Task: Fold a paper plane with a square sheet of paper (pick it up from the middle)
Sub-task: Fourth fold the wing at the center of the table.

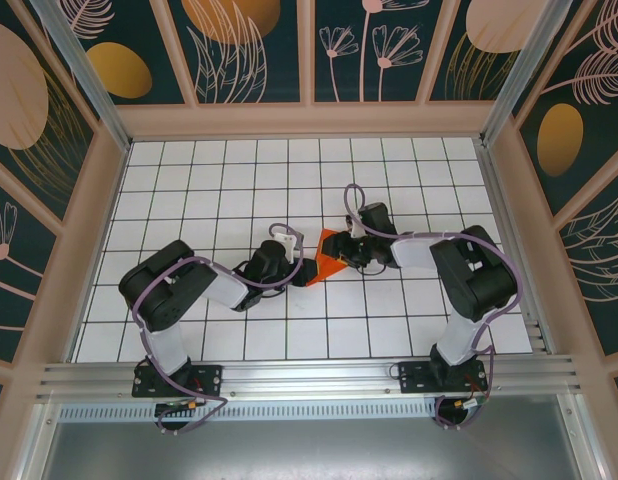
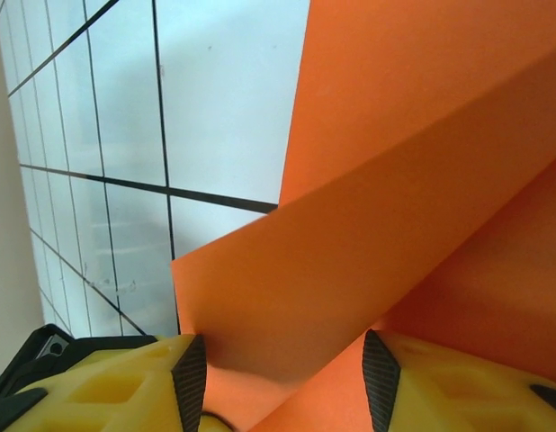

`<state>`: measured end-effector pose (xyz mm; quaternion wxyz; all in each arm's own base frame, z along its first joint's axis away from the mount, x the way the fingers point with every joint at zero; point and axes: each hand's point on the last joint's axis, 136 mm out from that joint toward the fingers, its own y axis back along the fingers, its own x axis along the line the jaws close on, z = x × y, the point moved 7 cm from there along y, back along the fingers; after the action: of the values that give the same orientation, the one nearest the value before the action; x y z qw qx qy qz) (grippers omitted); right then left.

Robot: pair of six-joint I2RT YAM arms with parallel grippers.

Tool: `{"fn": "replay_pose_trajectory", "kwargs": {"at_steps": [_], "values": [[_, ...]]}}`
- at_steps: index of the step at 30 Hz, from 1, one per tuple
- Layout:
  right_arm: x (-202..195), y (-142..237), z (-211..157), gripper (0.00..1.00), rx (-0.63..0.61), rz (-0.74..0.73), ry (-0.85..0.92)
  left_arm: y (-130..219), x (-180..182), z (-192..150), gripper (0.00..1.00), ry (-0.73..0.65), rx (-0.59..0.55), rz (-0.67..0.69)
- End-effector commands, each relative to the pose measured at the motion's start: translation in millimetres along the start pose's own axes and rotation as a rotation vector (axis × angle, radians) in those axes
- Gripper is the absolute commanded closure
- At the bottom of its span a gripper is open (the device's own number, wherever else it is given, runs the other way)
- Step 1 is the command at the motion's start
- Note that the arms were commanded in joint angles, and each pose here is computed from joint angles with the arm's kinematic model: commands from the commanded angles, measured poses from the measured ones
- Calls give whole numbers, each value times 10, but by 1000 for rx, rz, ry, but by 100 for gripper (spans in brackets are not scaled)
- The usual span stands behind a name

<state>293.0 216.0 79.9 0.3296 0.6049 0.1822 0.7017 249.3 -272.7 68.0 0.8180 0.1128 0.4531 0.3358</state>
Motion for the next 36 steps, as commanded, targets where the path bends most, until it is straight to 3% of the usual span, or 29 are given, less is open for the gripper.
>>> {"fn": "replay_pose_trajectory", "kwargs": {"at_steps": [1, 9, 14, 22, 36], "values": [[-299, -66, -86, 49, 20, -184, -57, 21, -39, 49, 77, -7, -2, 27], [-438, -95, -136, 54, 39, -289, -83, 314, -104, 224, 66, 17, -107, 104], [-484, -137, -172, 55, 76, -310, -74, 371, -168, 225, 66, 88, -139, 26], [-547, -238, -239, 55, 151, -313, -60, 156, -287, 245, 77, 142, -62, -76], [-482, -285, -202, 51, 181, -274, -60, -41, -82, 109, 86, 163, 36, 28]]}}
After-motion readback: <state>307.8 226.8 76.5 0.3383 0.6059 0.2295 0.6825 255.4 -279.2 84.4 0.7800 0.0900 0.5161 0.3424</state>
